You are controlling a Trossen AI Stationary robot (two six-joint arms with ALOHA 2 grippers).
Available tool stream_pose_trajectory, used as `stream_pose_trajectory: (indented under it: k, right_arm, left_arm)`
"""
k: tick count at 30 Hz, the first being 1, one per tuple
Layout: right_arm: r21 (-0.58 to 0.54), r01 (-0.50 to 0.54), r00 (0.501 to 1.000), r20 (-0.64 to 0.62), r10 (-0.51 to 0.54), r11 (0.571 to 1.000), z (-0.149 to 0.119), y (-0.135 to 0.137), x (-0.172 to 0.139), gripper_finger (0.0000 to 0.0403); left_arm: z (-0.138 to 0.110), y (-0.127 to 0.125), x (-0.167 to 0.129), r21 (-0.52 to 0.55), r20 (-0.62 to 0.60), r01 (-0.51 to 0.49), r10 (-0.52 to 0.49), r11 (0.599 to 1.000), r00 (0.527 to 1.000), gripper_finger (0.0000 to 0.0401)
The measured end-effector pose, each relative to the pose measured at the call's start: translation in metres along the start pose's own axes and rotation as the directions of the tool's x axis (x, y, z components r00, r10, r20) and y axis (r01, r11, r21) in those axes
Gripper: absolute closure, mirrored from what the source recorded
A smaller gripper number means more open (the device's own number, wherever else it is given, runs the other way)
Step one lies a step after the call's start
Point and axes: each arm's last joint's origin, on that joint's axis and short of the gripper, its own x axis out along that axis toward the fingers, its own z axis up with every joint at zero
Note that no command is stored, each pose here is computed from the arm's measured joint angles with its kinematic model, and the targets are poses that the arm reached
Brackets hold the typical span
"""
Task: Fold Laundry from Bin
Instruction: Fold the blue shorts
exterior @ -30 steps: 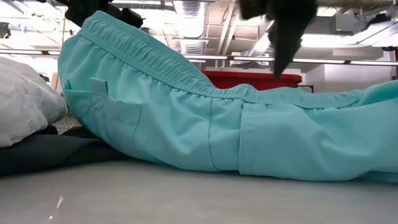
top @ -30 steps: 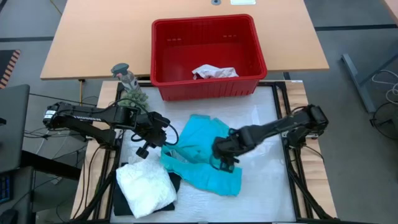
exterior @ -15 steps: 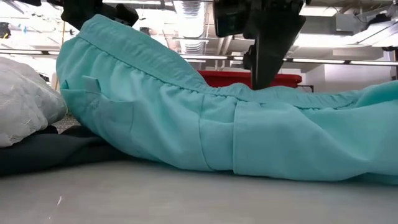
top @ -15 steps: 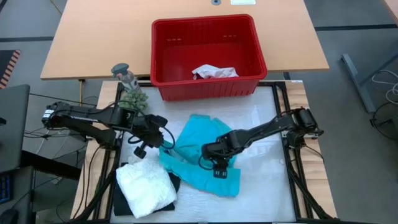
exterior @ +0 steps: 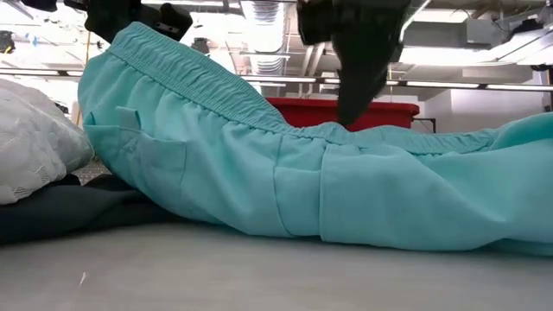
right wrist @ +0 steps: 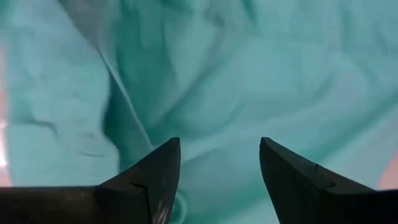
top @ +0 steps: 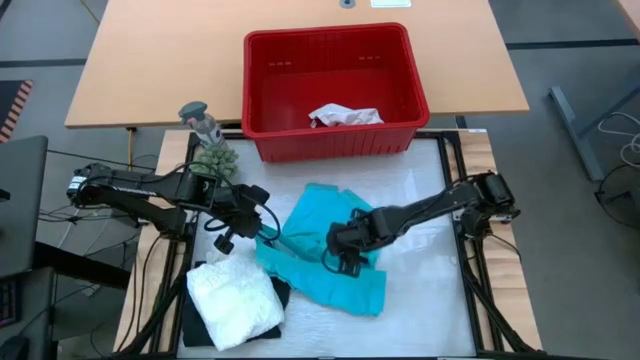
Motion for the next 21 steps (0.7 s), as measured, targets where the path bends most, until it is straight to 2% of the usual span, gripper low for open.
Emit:
stream_pose_trajectory:
  k: [3, 8, 11, 17, 21]
  right_arm:
    - [-0.011, 0.002, 0.998, -0.069, -0.003, 1.000, -0.005, 0.005, 0.013, 0.0163]
    - [-0.047, -0.101, 0.983, -0.156, 0.092, 0.994, -0.016, 0.027, 0.028, 0.0163]
    - [-0.069, -0.108, 0.982, -0.161, 0.096, 0.992, -0.021, 0.035, 0.026, 0.0163]
    - [-0.035, -0.107, 0.982, -0.162, 0.100, 0.994, -0.026, 0.040, 0.021, 0.0163]
    - [-0.058, -0.111, 0.980, -0.175, 0.100, 0.992, -0.030, 0.052, 0.036, 0.0163]
  left_arm:
    - [0.000, 0.000, 0.000, 0.007, -0.003, 0.001, -0.001, 1.000, 1.000, 0.0401]
    - [-0.001, 0.000, 0.000, 0.002, -0.016, -0.012, 0.012, 1.000, 1.000, 0.0401]
    - [-0.001, 0.000, 0.000, 0.006, -0.023, -0.013, 0.013, 1.000, 1.000, 0.0401]
    - [-0.001, 0.000, 0.000, 0.005, -0.023, -0.013, 0.013, 1.000, 1.000, 0.0401]
    - [-0.001, 0.000, 0.000, -0.020, -0.023, -0.013, 0.013, 1.000, 1.000, 0.0401]
